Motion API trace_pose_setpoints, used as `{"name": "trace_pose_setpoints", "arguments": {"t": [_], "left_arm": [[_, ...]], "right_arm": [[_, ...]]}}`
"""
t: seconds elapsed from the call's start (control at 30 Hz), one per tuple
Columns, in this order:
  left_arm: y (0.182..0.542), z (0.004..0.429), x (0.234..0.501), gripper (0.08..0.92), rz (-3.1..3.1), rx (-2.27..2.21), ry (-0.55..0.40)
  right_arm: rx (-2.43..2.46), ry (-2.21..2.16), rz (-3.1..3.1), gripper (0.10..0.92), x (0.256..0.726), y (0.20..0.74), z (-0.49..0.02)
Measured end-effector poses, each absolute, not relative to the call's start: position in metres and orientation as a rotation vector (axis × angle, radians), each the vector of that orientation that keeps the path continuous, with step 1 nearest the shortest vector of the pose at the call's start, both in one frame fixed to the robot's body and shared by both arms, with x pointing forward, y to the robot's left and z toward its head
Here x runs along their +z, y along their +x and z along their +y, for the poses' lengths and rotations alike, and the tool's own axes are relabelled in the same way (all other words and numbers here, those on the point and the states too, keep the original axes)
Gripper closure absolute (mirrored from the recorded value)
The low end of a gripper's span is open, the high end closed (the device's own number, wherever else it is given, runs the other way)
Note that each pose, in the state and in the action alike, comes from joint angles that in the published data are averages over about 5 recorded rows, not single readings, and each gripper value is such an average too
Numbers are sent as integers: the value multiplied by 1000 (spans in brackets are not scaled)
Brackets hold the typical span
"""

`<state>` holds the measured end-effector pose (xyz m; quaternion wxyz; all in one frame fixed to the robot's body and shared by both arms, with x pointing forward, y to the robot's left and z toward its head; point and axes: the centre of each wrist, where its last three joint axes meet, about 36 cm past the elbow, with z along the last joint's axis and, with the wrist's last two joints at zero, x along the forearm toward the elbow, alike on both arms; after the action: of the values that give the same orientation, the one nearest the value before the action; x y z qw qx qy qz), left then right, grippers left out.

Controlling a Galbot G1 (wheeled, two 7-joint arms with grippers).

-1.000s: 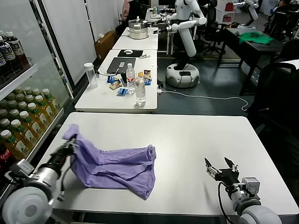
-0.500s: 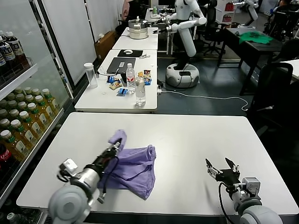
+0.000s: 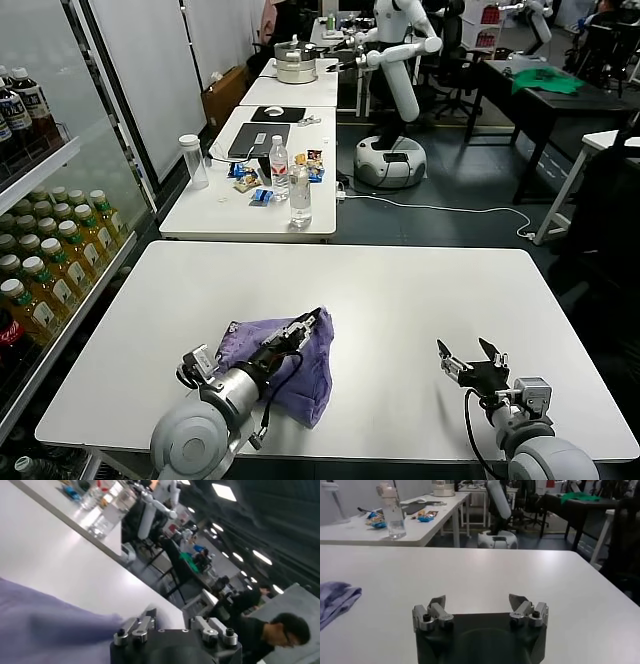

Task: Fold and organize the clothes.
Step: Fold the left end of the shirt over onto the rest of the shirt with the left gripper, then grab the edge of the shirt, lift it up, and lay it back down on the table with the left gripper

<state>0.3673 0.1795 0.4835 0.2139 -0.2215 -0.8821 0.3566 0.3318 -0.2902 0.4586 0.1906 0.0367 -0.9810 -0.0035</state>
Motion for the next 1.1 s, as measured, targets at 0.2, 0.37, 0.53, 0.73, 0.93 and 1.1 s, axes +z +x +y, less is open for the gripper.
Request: {"name": "trace_pose_setpoints", "arguments": {"t": [0.2,0.37,0.53,0.73,0.93,1.1], "left_arm": [[361,188,483,363,-2476,981,-597],[360,206,471,217,-2573,869,-445],[364,222,448,178,-2658,672,-259],[371,232,419,177,-2713,458,-109],[375,236,399,177,-2726,286,-37],[371,234,389,191,-2711,213,-11]], "right_arm": [[-18,105,-2759,200,457,335,-289],[-18,105,-2762,200,457,337,-290],[-17,104,-2765,200,457,338,-291],[-16,99,-2766,200,457,338,-293],[-18,97,-2767,200,458,339,-294],[-22,98,-2772,200,459,340,-294]]}}
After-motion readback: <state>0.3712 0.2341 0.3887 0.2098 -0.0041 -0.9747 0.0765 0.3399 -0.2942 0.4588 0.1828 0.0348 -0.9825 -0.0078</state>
